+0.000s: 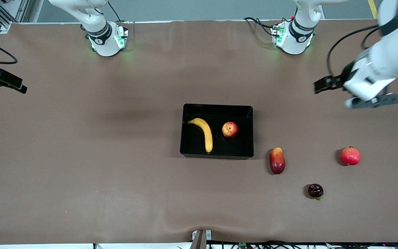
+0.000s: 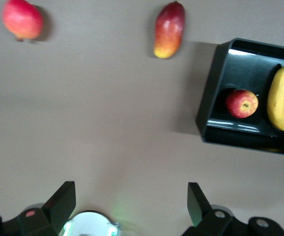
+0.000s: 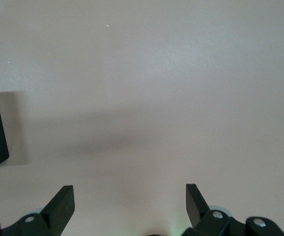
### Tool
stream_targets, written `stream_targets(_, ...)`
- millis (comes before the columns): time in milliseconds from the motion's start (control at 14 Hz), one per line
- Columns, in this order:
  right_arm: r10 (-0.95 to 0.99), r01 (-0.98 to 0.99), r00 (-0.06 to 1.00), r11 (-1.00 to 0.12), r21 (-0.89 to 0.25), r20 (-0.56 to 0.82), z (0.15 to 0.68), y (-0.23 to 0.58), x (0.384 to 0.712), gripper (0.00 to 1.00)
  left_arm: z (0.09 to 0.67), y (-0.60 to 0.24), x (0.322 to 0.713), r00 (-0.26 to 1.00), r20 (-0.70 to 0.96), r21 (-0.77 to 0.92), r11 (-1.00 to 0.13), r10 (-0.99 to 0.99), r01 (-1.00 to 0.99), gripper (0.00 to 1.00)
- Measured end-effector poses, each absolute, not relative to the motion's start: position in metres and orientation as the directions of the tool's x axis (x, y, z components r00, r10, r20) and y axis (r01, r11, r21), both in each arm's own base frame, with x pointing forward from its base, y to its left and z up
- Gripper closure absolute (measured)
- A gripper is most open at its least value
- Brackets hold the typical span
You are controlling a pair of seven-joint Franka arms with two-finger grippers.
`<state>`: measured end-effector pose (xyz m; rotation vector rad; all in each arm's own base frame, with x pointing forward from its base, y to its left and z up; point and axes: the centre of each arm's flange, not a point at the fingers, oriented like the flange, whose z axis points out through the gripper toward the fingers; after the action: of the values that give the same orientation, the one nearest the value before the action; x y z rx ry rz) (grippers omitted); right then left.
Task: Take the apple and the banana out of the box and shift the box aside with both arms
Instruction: 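Move the left gripper over the apple in the black tray, then lower the left gripper and grasp the red-yellow apple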
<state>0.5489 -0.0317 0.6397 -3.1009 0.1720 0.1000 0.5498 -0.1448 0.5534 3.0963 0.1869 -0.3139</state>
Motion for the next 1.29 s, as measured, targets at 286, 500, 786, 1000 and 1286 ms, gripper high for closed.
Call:
stream_targets(286,-0.109,-0.111,0.992,-0.993,-0.031,-0.066,0.64,-0.031,0.549,0.0,0.482,-0.225,0.561,0.961,-0.195,0.029,-0.978,0.196,0.205,0.0)
stream_targets(500,-0.109,-0.111,0.992,-0.993,-0.031,-0.066,0.64,-0.032,0.549,0.0,0.422,-0.293,0.561,0.939,-0.173,0.046,-0.95,0.297,0.309,0.0)
stream_targets(786,-0.109,-0.111,0.992,-0.993,-0.031,-0.069,0.64,-0.031,0.549,0.0,0.347,-0.363,0.552,0.909,-0.134,0.03,-0.915,0.394,0.401,0.0)
stream_targets(1000,-0.108,-0.111,0.991,-0.993,-0.03,-0.077,0.639,-0.031,0.548,0.0,0.301,-0.38,0.552,0.884,-0.112,0.01,-0.889,0.453,0.457,0.0)
stream_targets(1286,-0.108,-0.111,0.991,-0.993,-0.03,-0.077,0.639,-0.031,0.548,0.0,0.256,-0.38,0.552,0.865,-0.107,-0.046,-0.872,0.49,0.488,0.0)
